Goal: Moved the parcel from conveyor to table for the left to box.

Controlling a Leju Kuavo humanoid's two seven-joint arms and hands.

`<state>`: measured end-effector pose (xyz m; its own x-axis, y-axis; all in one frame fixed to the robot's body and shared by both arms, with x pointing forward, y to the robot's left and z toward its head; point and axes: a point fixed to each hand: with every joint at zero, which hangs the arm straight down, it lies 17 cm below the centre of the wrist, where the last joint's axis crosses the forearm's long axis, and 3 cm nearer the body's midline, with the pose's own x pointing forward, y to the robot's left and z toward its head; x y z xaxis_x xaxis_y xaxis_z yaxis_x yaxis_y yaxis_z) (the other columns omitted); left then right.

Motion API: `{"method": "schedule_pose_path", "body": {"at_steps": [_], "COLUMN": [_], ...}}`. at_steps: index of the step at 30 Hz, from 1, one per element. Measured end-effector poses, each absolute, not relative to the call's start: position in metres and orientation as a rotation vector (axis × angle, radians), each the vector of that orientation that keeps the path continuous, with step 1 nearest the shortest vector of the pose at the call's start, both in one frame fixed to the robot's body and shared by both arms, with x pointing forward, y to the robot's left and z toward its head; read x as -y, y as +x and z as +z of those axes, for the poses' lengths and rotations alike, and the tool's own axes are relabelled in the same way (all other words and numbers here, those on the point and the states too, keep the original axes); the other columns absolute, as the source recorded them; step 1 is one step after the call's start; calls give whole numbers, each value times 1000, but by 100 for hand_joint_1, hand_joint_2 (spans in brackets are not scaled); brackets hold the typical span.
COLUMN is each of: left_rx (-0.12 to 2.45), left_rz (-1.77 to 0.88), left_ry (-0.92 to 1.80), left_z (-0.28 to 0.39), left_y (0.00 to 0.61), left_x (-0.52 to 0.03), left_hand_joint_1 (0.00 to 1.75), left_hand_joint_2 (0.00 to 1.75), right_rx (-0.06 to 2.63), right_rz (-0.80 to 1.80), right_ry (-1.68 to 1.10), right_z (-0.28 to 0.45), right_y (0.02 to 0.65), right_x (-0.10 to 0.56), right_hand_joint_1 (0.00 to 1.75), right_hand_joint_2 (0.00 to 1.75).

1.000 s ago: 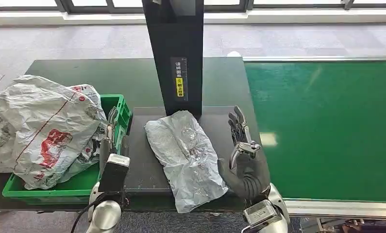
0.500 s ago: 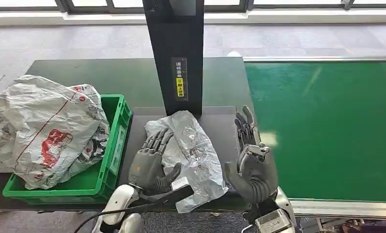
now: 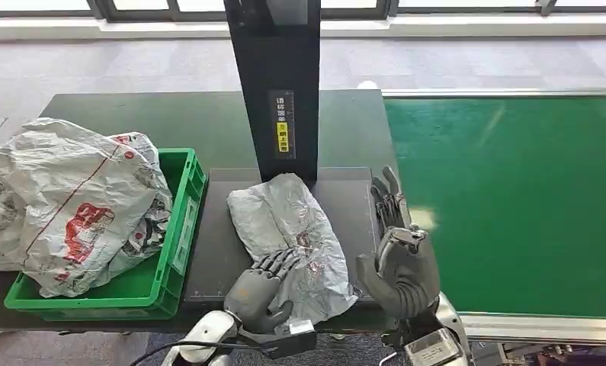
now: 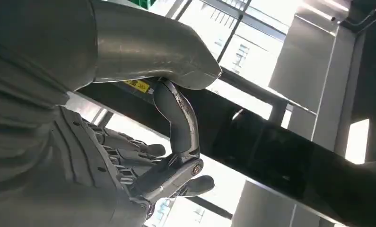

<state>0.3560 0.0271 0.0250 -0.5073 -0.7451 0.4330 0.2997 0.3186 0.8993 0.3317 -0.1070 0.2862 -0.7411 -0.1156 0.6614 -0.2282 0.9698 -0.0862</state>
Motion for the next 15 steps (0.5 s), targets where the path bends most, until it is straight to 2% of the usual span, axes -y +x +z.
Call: {"method": "schedule_pose_path", "body": {"at_steps": [4,5,6,15], "left_rx": [1631,1629,1628,1656], "left_rz": [-1382,-1383,-1387,-1426], "left_ry": [399,391,380,354], "left_z": [24,23,22,26], "left_y": [357,357,356,365], "left_x": [-25,-25,-24,-19], "left_hand_joint_1": [0,47,175,175], "left_hand_joint_2": [175,175,175,175], "right_rx": [2414,2414,2414,2413], "right_rz": [209,209,207,242], "right_ry": [239,239,239,263], "right_z": [287,287,288,287], "right_y": [331,330,329,326], "right_x": [107,108,108,103], "right_hand_joint_1": [0,0,0,0], "right_hand_joint_2": [175,175,175,175]}}
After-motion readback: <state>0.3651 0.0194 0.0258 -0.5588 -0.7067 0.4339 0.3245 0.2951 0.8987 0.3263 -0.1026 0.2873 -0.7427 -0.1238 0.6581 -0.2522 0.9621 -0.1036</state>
